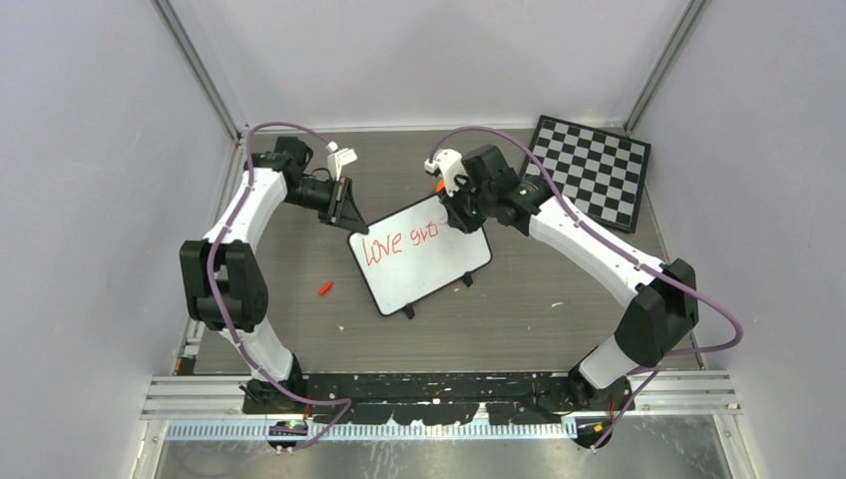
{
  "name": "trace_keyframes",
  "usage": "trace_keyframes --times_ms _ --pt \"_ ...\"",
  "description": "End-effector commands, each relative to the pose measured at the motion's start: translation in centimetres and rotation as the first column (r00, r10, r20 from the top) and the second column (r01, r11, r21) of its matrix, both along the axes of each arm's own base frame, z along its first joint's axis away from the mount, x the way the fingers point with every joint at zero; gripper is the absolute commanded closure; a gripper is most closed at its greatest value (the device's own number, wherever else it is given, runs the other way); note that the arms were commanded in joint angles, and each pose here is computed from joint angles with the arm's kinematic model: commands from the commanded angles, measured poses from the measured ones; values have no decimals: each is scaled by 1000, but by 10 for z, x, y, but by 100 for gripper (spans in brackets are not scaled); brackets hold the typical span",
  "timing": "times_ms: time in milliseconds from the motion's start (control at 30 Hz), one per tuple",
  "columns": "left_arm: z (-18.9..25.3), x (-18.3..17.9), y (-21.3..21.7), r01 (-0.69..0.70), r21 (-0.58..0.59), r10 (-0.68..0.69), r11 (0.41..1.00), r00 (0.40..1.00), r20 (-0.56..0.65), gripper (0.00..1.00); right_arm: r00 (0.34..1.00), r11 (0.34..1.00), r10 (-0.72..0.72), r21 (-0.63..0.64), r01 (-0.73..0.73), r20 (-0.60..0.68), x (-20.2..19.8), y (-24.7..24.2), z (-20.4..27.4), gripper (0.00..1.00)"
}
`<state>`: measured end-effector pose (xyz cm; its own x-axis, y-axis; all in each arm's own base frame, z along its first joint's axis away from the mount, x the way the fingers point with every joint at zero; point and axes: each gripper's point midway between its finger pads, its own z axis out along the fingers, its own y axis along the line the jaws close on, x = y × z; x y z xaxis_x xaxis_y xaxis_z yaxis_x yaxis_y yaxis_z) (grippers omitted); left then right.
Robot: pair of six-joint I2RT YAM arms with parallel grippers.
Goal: Write a sentence on the whiteboard
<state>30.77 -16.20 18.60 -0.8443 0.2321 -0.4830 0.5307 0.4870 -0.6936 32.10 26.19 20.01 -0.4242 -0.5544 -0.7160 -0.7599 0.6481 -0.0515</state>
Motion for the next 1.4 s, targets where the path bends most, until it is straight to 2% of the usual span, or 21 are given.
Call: trace_keyframes --times_ms 0,567,967,1367 --pt "0 9 1 -4 29 3 1000 999 39 100 999 999 13 34 -15 51 11 9 13 100" --pt "-2 10 2 -3 31 1 1000 999 37 100 1000 1000 -8 -10 8 23 1 -5 -9 100" --pt "-2 10 3 -3 39 2 999 999 36 100 995 999 -32 5 31 92 24 -5 17 100" --pt "-2 11 3 0 40 -2 999 999 37 100 998 1000 -24 -9 24 51 17 -7 2 100"
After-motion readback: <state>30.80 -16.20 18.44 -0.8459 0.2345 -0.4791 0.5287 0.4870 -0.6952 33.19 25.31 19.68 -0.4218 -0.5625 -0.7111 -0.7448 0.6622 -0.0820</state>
